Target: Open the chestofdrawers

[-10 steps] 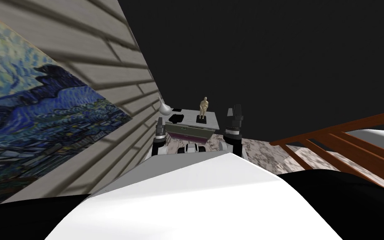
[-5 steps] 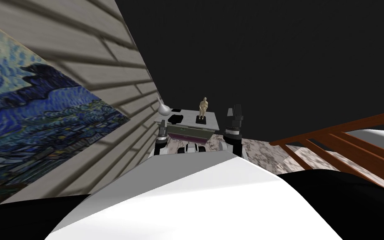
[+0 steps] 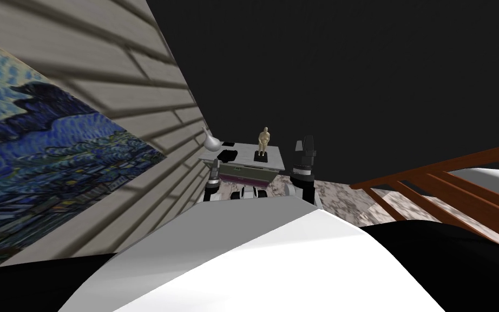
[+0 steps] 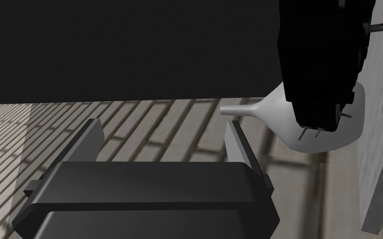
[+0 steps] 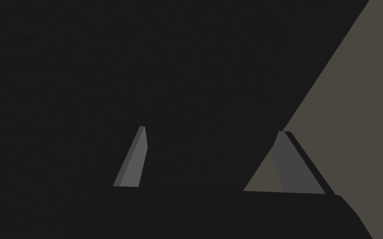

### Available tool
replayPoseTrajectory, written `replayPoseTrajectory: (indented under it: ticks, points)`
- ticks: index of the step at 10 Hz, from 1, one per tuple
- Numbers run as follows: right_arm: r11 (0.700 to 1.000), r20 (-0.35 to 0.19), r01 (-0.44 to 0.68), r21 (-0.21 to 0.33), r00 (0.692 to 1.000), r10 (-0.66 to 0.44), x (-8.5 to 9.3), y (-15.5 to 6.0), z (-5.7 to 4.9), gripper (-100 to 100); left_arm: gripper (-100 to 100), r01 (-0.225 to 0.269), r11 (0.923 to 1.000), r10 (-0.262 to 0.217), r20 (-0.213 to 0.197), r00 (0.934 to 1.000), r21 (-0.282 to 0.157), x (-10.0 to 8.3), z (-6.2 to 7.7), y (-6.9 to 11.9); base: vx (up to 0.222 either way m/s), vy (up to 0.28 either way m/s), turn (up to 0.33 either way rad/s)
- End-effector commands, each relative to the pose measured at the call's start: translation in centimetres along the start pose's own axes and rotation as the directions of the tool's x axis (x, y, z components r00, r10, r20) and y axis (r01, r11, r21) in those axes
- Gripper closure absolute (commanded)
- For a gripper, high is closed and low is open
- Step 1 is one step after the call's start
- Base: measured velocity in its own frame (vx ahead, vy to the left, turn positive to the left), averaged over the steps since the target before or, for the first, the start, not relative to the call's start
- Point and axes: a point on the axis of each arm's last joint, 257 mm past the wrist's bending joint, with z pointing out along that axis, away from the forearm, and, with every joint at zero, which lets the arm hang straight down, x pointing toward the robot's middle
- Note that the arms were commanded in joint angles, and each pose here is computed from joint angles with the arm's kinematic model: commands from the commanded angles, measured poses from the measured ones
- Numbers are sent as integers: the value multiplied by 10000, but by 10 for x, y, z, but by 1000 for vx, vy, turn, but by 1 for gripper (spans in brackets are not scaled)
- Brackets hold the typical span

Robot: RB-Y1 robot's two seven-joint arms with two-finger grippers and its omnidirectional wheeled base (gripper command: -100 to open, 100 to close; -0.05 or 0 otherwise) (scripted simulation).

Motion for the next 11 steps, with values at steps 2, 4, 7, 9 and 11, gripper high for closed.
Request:
replayPoseTrajectory:
  ticks: [2,4,7,9,11]
  points:
    - [10000,0,0,0,10000,0,0,0,0,0,-100,-56,9996,49,-283,9996,-277,13,-18,21,28,-12,-11]
    - [10000,0,0,0,10000,0,0,0,0,0,-100,-78,9986,55,-436,9990,-519,21,-29,34,27,-7,-12]
    - [10000,0,0,0,10000,0,0,0,0,0,-100,-103,9968,55,-601,9982,-796,28,-41,48,22,-6,-9]
    - [10000,0,0,0,10000,0,0,0,0,0,-100,-123,9953,53,-737,9973,-961,35,-51,58,24,-10,-14]
    - [10000,0,0,0,10000,0,0,0,0,0,-100,-142,9935,44,-872,9962,-1125,42,-61,66,23,-9,-13]
